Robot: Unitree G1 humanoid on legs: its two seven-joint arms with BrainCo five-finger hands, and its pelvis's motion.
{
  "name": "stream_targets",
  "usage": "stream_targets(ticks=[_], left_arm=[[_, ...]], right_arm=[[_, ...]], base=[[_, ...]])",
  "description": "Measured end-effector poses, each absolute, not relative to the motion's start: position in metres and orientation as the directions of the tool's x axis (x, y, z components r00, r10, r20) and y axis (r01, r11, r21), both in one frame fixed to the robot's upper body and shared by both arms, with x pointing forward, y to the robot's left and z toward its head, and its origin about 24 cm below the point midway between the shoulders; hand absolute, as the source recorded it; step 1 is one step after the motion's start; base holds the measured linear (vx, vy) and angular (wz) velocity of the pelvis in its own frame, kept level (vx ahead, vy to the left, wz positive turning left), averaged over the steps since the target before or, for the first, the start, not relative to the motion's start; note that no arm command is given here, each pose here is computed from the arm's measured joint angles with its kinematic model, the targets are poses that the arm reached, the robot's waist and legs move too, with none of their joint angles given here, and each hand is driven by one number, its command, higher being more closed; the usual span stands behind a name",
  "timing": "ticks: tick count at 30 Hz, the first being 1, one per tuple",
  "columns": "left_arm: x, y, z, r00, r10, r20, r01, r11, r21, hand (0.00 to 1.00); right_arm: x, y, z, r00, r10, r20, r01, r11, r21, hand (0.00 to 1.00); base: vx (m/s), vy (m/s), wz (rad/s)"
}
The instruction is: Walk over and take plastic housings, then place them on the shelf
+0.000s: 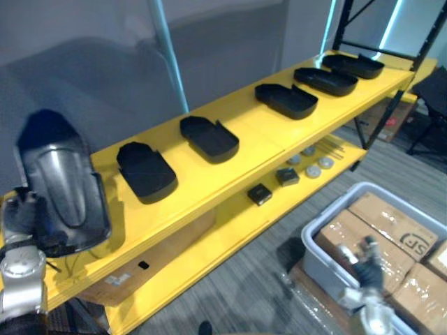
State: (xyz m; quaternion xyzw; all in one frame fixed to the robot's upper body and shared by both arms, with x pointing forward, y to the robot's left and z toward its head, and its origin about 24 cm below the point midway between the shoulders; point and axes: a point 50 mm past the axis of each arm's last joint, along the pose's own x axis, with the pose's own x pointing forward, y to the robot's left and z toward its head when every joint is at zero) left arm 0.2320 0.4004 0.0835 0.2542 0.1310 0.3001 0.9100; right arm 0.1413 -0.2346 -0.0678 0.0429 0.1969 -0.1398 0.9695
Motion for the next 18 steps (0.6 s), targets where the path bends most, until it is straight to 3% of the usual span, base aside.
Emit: stream_targets(ticks=[4,18], left_arm=[[0.242,0.425,0.086,0.718,0.664,-0.208,-0.461,0.678,0.572,1.0],[0.234,0.446,0.076,0.559,0.738,-0.377,-0.483,0.66,0.575,1.0]], right_arm=[[0.118,-0.221,-0.101,0.811,-0.183,-0.556,0.229,0.973,0.014,0.0],[0.087,-0.226,-0.127,0.693,-0.209,-0.69,0.261,0.965,-0.03,0.0]], base=[[0.02,0.007,0.0],[0.01,0.004,-0.03]])
